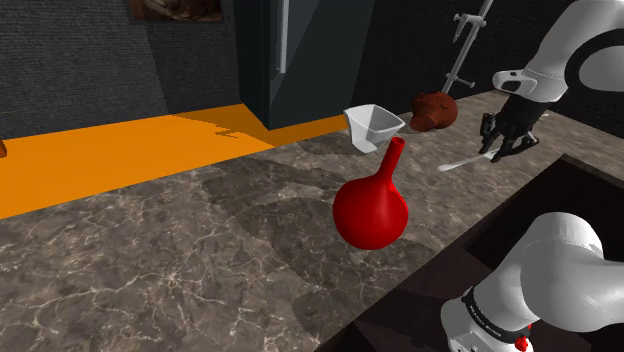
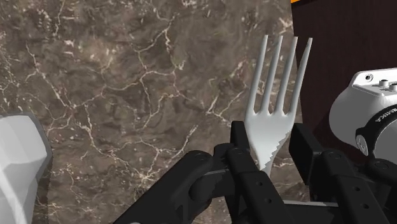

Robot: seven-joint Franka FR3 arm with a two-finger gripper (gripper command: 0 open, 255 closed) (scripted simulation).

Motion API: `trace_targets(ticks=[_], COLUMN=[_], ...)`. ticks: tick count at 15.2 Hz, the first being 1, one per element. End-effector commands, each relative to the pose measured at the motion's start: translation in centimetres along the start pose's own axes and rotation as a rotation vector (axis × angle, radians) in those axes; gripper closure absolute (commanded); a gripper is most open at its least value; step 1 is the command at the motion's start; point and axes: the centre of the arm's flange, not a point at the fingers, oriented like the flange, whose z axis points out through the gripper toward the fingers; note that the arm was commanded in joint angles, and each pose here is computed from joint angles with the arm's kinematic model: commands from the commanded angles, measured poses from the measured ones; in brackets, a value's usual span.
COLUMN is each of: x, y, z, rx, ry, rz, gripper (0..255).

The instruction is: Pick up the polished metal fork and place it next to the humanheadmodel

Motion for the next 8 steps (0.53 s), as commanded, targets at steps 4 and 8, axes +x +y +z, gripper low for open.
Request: trace_targets(ticks=[4, 8], x=[-0.1, -2.3], y=[0.0, 3.3], z=[-2.7, -2.6], rx=[0.0, 0.0], ry=[0.0, 0.0], rz=[0.0, 0.0], gripper=[255, 255])
